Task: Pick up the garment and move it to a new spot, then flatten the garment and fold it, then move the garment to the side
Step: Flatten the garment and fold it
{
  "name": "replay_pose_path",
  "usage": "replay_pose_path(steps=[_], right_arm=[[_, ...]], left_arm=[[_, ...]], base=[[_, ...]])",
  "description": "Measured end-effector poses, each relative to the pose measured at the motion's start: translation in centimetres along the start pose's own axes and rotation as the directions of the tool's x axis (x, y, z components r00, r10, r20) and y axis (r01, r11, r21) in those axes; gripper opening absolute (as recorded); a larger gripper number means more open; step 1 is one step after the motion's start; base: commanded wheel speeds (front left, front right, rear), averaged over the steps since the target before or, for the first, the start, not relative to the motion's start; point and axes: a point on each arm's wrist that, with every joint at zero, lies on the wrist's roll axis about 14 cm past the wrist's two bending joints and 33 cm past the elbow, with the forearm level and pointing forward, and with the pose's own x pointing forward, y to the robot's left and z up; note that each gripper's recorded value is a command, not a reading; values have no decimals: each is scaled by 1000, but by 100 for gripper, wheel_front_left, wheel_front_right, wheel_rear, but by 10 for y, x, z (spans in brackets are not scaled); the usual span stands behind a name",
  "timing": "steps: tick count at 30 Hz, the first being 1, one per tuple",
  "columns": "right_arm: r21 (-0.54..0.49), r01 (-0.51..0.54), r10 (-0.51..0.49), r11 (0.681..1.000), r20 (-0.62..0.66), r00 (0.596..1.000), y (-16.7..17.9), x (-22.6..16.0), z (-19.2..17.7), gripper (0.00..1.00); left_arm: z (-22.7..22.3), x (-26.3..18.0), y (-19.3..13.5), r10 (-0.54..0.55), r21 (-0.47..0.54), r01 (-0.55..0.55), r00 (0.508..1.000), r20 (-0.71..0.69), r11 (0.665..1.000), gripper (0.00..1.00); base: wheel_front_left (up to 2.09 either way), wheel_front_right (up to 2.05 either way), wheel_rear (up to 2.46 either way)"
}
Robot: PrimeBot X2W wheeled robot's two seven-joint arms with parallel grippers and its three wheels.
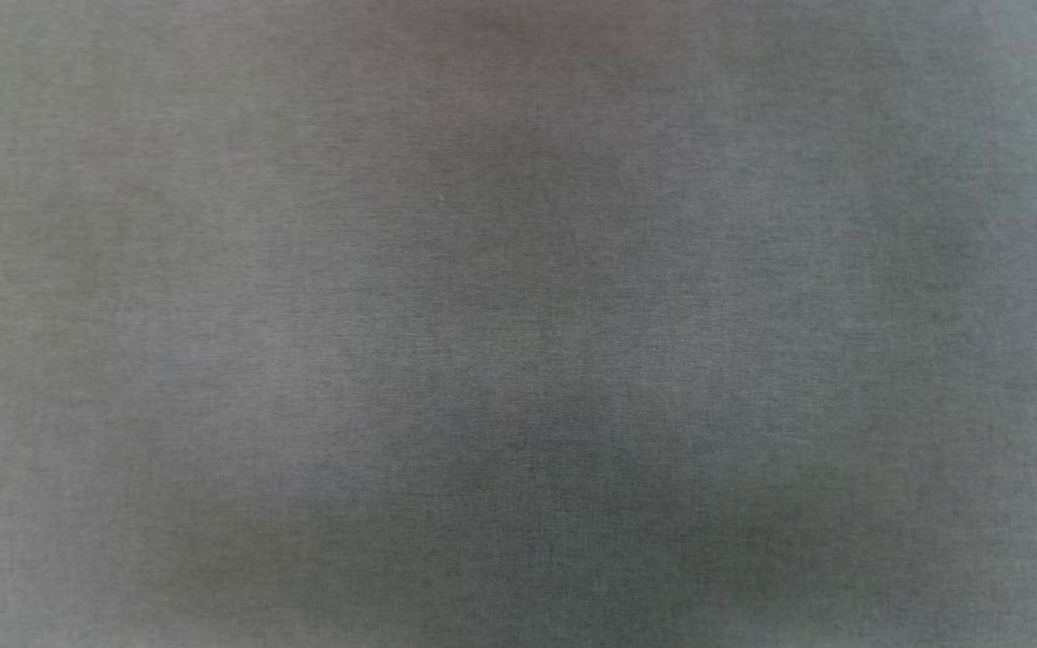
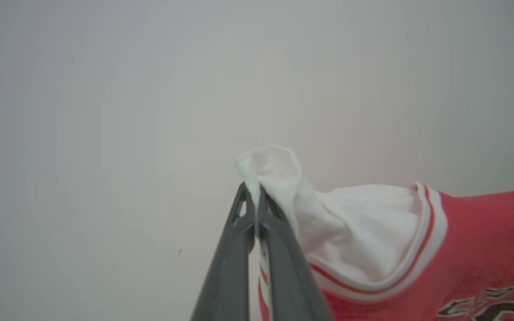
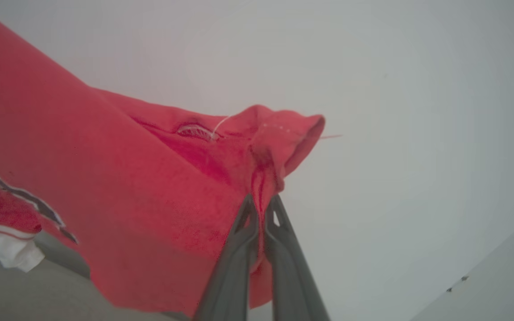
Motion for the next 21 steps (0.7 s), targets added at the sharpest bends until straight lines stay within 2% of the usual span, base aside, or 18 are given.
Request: replay_pose_path(steps=[3,7,13,21], right_arm=[[15,-30,31,999,-102,994,14,-6,-34,0],[63,-66,79,996,-221,972,31,-26,-74,0],[194,-98,166,976,-373,913,55,-71,-126,0],[257,-156,266,954,-480,836,74,-135,-162,0]], left_arm=[[-49,-19,-5,-28,-32,23,986,-163,999,0],[-111,-59,-15,-68,-69,44,917,-393,997,0],[-179,-141,-32,-124,-136,47,758,-640,990,0],[-215,-247,-55,-216,-247,19,553,-805,969,0]], base=[[0,0,0],[0,0,0],[0,0,0],[0,0,0]])
